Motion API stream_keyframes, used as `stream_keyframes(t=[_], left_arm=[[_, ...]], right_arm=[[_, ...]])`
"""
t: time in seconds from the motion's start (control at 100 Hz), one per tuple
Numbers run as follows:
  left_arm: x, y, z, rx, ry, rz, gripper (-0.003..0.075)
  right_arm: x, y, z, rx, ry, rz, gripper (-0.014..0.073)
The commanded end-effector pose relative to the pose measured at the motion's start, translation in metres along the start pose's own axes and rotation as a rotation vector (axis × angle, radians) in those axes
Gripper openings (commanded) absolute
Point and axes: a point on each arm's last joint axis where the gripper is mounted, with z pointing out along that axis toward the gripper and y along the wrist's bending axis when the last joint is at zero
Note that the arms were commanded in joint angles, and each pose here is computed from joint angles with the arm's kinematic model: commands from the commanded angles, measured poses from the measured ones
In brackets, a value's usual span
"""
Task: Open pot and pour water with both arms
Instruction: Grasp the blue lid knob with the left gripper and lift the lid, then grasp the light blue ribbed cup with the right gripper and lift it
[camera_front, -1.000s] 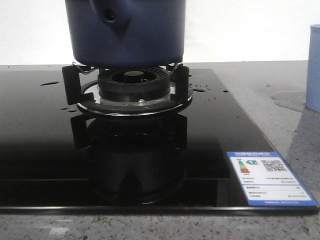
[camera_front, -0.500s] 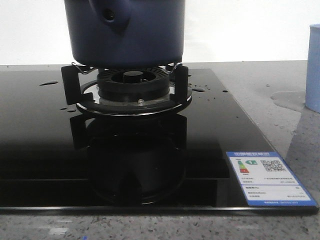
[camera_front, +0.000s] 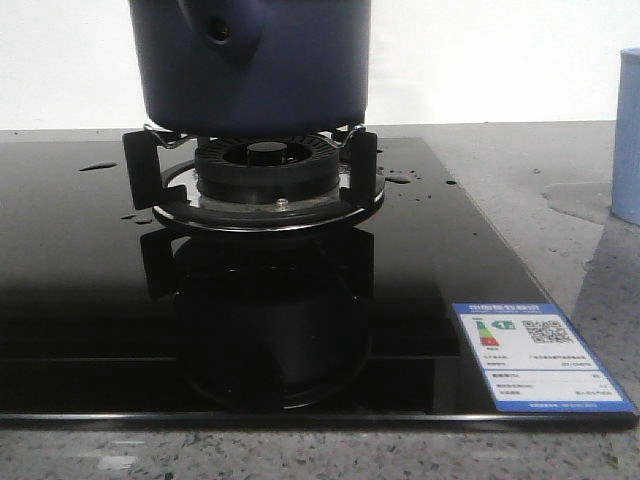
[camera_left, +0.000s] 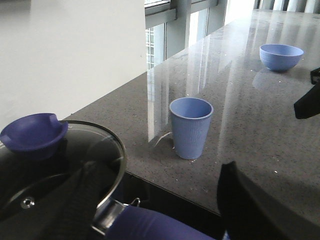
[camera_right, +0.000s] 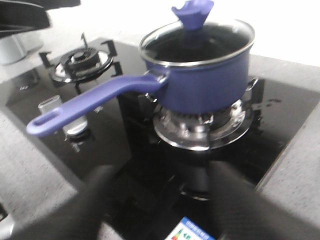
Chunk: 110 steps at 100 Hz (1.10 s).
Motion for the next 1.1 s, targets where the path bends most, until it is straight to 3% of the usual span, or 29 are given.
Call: stream_keyframes(t=[0.0, 0.23, 0.48, 0.74, 1.09], left_arm=[[-0.022, 0.009, 0.007, -0.008, -0.078, -0.003, 0.0492], [-0.032, 0.049, 0.038, -0.045, -0.075, 0.028, 0.0501], [-0.025, 0.087, 0.074, -0.034, -0.063, -0.03, 0.0613], [-0.008, 0.094, 0.105, 0.015, -0.03, 0.031, 0.0611], [0.007, 0.105, 0.121, 0.0, -0.031, -0.055, 0.061]], right_arm=[[-0.016, -0.003, 0.0, 0.024, -0.086, 0.015, 0.0573], [-0.017, -0.002, 0.0, 0.015, -0.094, 0.026, 0.0593], [-0.017, -0.002, 0.0, 0.019, -0.105, 0.031, 0.0593], [-0.018, -0.003, 0.0, 0.023, -0.109, 0.031, 0.0593], [-0.018, -0.003, 0.0, 0.023, -0.109, 0.031, 0.0593]])
